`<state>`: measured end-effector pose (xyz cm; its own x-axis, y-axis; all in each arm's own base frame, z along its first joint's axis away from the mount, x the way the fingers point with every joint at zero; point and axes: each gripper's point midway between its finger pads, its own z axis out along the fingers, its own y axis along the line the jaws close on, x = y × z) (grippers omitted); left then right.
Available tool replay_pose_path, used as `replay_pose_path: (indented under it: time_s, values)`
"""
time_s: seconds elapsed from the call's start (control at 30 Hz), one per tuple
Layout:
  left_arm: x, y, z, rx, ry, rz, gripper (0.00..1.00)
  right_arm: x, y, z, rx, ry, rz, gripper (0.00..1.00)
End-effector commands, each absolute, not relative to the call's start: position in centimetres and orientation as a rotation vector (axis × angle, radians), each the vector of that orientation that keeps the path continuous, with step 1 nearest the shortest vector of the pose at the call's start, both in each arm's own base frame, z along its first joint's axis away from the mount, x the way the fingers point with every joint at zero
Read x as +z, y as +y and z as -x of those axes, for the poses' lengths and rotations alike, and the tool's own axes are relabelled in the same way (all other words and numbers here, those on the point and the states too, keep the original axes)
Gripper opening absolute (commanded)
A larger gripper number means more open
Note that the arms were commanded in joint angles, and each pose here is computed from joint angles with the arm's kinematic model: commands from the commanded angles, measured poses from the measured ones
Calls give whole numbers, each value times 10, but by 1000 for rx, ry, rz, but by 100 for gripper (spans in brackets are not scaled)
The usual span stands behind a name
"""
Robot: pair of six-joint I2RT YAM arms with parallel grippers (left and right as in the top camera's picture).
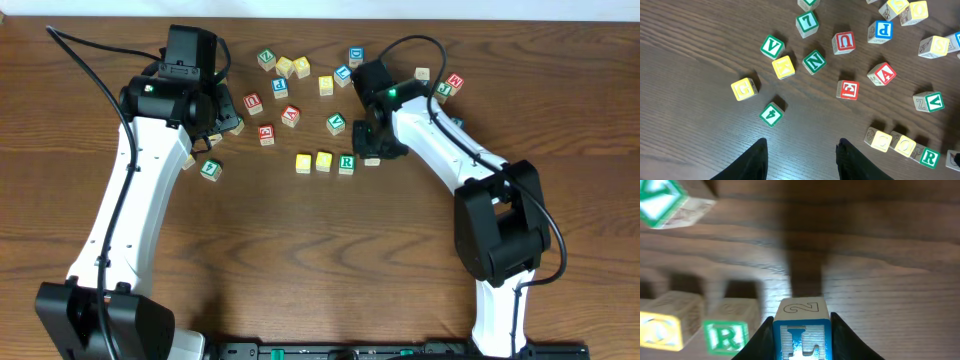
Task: Spell out CORL
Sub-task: 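Carry the blue L block with the right gripper beside the R block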
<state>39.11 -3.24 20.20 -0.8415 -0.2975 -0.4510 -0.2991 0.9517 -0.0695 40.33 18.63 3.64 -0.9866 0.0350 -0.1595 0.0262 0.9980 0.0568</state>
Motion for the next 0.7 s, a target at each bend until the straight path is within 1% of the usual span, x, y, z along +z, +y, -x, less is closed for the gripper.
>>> replay_pose_path:
  time_s: [0.0,0.33,0.67]
  values:
    - [199,-28,-390,33,2639,428,44,27,181,-401,18,2974,-85,26]
    - [199,-28,-390,33,2639,428,44,19,178,-409,-6,2925,-91,27]
    - [195,-29,-391,34,2652,427,44,11,176,-406,-7,2927,-89,29]
